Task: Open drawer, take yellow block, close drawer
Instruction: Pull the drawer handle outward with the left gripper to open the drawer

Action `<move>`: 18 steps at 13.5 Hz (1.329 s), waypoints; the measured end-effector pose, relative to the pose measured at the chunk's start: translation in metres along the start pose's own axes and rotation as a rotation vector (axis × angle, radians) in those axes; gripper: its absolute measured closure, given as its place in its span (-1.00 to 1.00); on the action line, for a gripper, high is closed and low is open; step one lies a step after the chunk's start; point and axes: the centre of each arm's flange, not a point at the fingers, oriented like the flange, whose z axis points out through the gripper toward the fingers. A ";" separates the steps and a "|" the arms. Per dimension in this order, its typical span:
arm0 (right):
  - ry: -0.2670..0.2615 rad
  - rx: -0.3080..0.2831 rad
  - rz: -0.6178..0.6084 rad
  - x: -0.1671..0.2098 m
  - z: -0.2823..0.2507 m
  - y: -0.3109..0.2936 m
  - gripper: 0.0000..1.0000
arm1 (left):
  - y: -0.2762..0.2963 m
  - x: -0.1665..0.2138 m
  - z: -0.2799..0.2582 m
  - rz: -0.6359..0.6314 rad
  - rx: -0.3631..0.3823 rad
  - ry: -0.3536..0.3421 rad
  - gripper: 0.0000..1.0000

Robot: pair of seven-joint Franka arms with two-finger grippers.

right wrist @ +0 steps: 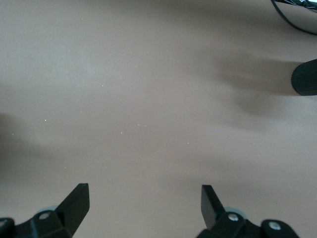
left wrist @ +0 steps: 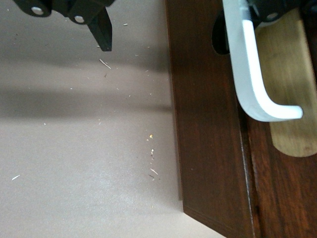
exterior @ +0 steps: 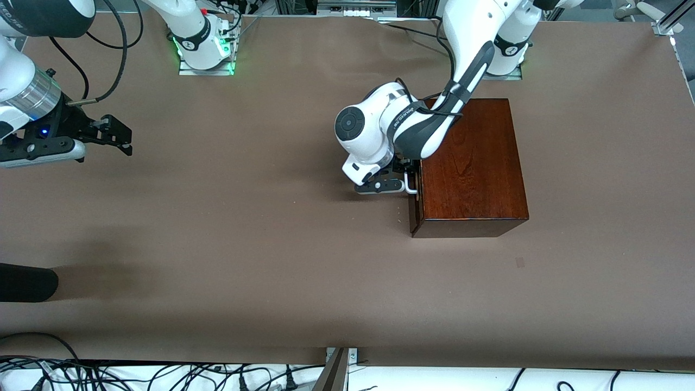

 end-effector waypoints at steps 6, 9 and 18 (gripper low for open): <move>0.000 0.000 0.002 0.000 0.000 0.001 -1.00 | 0.023 -0.011 -0.013 0.013 -0.054 0.062 -1.00; 0.000 0.000 0.003 0.000 0.000 0.001 -1.00 | 0.031 -0.015 -0.019 0.022 -0.080 0.091 -1.00; 0.000 0.000 0.006 0.000 0.000 0.002 -1.00 | 0.043 -0.019 -0.024 0.026 -0.103 0.106 -1.00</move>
